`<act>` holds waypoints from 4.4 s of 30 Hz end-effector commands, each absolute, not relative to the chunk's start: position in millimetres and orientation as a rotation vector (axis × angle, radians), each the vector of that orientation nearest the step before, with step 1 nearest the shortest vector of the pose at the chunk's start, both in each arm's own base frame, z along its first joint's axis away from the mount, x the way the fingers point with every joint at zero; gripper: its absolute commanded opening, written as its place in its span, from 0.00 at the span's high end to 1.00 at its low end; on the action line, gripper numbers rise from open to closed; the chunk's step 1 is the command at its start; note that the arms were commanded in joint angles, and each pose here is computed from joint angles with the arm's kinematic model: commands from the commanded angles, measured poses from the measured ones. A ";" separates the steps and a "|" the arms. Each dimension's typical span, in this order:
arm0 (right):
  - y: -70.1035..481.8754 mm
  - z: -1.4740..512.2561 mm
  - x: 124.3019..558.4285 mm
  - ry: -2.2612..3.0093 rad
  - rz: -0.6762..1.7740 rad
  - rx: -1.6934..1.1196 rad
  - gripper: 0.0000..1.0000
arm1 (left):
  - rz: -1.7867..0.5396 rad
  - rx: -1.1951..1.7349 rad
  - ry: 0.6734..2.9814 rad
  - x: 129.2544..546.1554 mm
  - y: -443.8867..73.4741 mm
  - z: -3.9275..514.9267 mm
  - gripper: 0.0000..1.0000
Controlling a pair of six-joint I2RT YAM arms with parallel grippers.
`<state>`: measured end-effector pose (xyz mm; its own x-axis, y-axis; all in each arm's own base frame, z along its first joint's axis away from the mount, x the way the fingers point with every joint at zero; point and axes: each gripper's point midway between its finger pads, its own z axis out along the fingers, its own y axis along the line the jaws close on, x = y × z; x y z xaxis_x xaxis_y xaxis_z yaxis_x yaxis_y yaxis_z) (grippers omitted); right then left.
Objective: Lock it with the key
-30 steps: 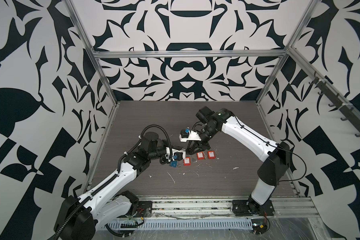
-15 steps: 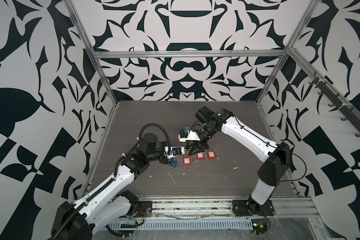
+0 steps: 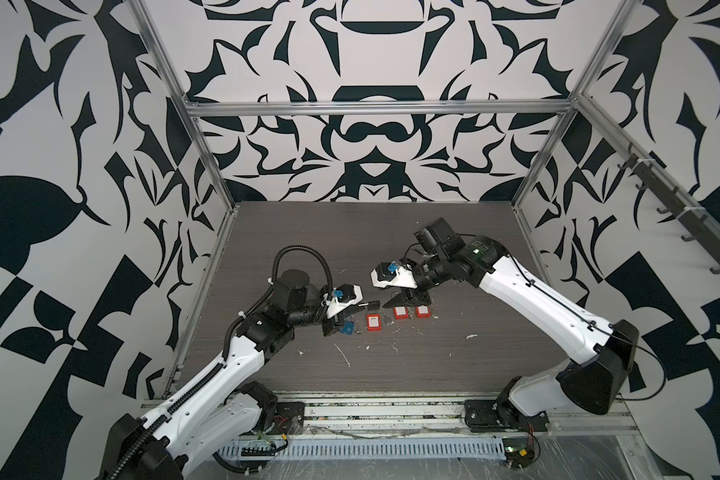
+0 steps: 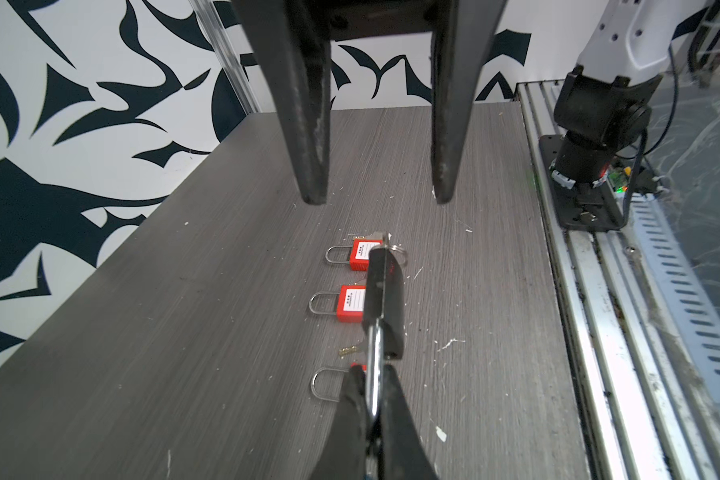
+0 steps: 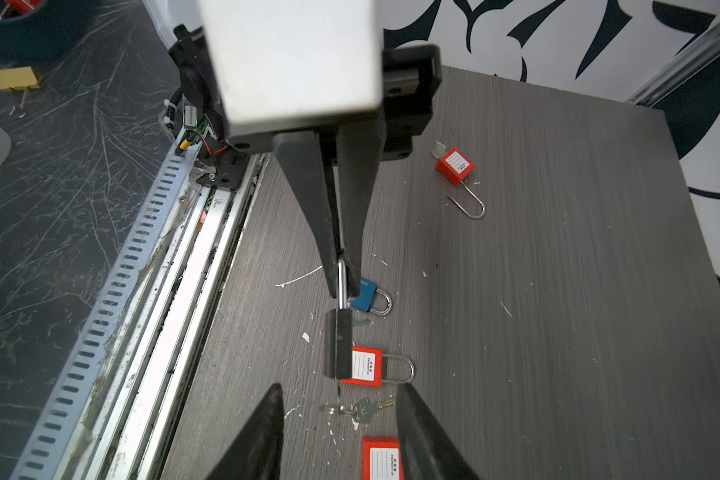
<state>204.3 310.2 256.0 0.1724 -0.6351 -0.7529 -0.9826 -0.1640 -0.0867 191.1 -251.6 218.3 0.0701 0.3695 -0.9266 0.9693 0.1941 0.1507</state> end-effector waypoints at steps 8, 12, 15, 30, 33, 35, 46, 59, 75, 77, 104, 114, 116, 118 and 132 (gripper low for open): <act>321.7 234.2 197.3 1.592 0.813 -1.884 0.54 | -0.969 1.339 1.470 178.5 -258.5 229.8 1.00; 327.7 230.8 197.6 1.585 0.821 -1.886 0.56 | -0.980 1.338 1.472 178.1 -258.8 228.7 1.00; 329.5 228.1 197.8 1.585 0.822 -1.892 0.61 | -0.975 1.337 1.470 178.2 -258.7 229.0 1.00; 330.3 230.3 194.9 1.569 0.839 -1.900 0.95 | -0.908 1.306 1.510 185.4 -251.5 227.4 0.75; 330.3 231.3 195.2 1.570 0.841 -1.895 0.96 | -0.860 1.307 1.515 184.3 -243.1 225.4 0.68; 331.2 231.5 196.2 1.572 0.841 -1.893 0.96 | -0.850 1.325 1.530 181.0 -240.5 221.3 0.66; 333.7 230.5 196.3 1.576 0.861 -1.894 0.99 | -0.867 1.338 1.552 178.8 -240.5 211.0 0.70; 337.0 230.9 197.7 1.570 0.871 -1.893 1.00 | -0.938 1.329 1.540 177.3 -246.7 211.0 0.98; 372.1 254.2 177.2 1.374 1.067 -1.846 1.00 | -1.065 1.345 1.468 168.7 -272.3 208.3 1.00; 377.8 259.4 176.2 1.363 1.118 -1.821 1.00 | -1.064 1.352 1.448 168.0 -276.0 209.2 1.00; 293.9 227.1 174.4 1.667 0.658 -1.892 0.58 | -0.988 1.350 1.515 178.4 -247.6 225.2 1.00; 293.0 236.3 179.2 1.666 0.681 -1.863 0.71 | -0.988 1.366 1.514 176.2 -247.3 225.9 1.00; 295.9 236.3 178.8 1.668 0.704 -1.865 0.73 | -0.992 1.364 1.515 176.2 -247.5 226.0 1.00; 298.8 236.7 179.5 1.668 0.720 -1.863 0.74 | -0.994 1.366 1.516 175.9 -248.1 225.4 1.00; 304.3 237.4 192.5 1.675 0.679 -1.818 0.75 | -0.980 1.378 1.531 175.9 -250.7 219.3 1.00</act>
